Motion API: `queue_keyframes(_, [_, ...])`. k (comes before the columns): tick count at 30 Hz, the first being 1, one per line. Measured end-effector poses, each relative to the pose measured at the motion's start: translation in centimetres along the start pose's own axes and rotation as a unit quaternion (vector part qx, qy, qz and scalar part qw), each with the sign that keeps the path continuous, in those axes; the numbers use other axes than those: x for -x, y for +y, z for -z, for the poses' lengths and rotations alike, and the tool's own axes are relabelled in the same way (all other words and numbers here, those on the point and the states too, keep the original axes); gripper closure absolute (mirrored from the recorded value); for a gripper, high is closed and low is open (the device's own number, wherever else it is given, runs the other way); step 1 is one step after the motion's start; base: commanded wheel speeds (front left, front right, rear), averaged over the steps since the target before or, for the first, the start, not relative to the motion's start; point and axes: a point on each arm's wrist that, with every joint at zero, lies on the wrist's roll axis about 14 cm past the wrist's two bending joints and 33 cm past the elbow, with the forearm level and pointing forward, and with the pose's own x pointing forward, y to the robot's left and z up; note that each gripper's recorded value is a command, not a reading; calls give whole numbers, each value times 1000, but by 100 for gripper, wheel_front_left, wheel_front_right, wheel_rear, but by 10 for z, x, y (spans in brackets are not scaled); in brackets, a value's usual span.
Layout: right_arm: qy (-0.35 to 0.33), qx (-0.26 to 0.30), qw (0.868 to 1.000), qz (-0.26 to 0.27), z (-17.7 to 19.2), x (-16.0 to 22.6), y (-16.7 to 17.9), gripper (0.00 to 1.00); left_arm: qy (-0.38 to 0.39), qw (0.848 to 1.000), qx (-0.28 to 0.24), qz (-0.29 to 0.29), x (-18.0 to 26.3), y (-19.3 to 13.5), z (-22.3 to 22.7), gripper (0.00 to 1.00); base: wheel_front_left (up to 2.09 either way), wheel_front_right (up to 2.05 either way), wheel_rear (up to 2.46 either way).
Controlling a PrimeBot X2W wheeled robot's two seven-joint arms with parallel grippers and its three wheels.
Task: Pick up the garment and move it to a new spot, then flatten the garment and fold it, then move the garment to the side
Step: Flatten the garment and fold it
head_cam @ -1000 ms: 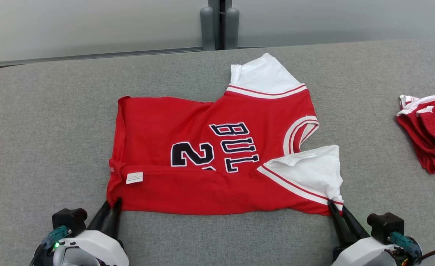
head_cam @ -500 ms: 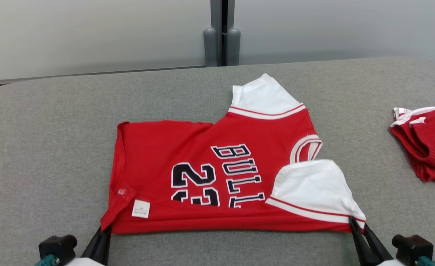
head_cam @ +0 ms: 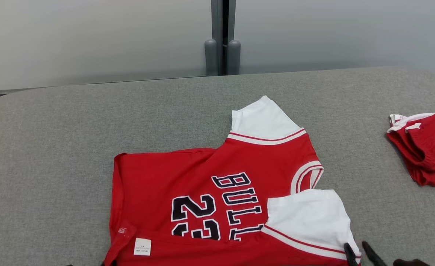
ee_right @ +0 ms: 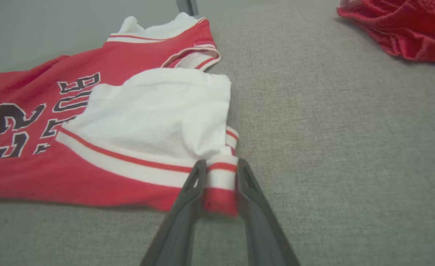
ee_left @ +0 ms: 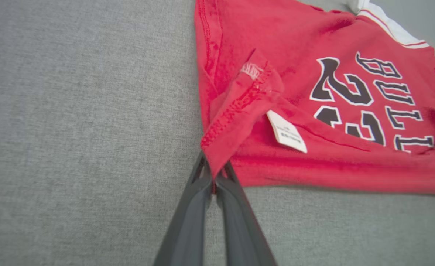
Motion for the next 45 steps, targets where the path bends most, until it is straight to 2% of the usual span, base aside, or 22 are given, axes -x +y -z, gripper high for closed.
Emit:
queue_keyframes(4, [-50,19,999,-9,-29,-9,3,0,-42,999,4,11,-7,-11,-19,0,0,0,0])
queue_keyframes(8, [-109,50,993,-12,-65,-11,3,0,-94,995,-13,11,-9,-16,-41,0,0,0,0])
queue_keyframes(14, [-190,87,978,-13,-120,-7,5,0,-209,976,-53,22,-8,-32,-96,0,0,0,0])
queue_keyframes(18, [-200,94,975,-12,-132,-2,7,0,-232,970,-72,28,-9,-37,-111,0,0,0,0])
queue_keyframes(27, [-195,93,976,-8,-134,-4,5,0,-237,968,-80,34,-22,-44,-120,0,0,0,0])
queue_keyframes(32, [-189,91,978,-7,-134,-17,2,0,-222,969,-91,55,-53,-56,-133,0,0,0,0])
queue_keyframes(36, [-176,87,980,-13,-130,-33,4,0,-175,978,-88,64,-95,-54,-135,0,0,0,0])
queue_keyframes(40, [-164,83,983,-16,-123,-46,4,0,-100,990,-87,48,-134,-34,-114,0,0,0,0])
queue_keyframes(45, [-143,72,987,-8,-110,-52,-3,0,-45,996,-78,29,-162,-20,-95,0,0,0,0])
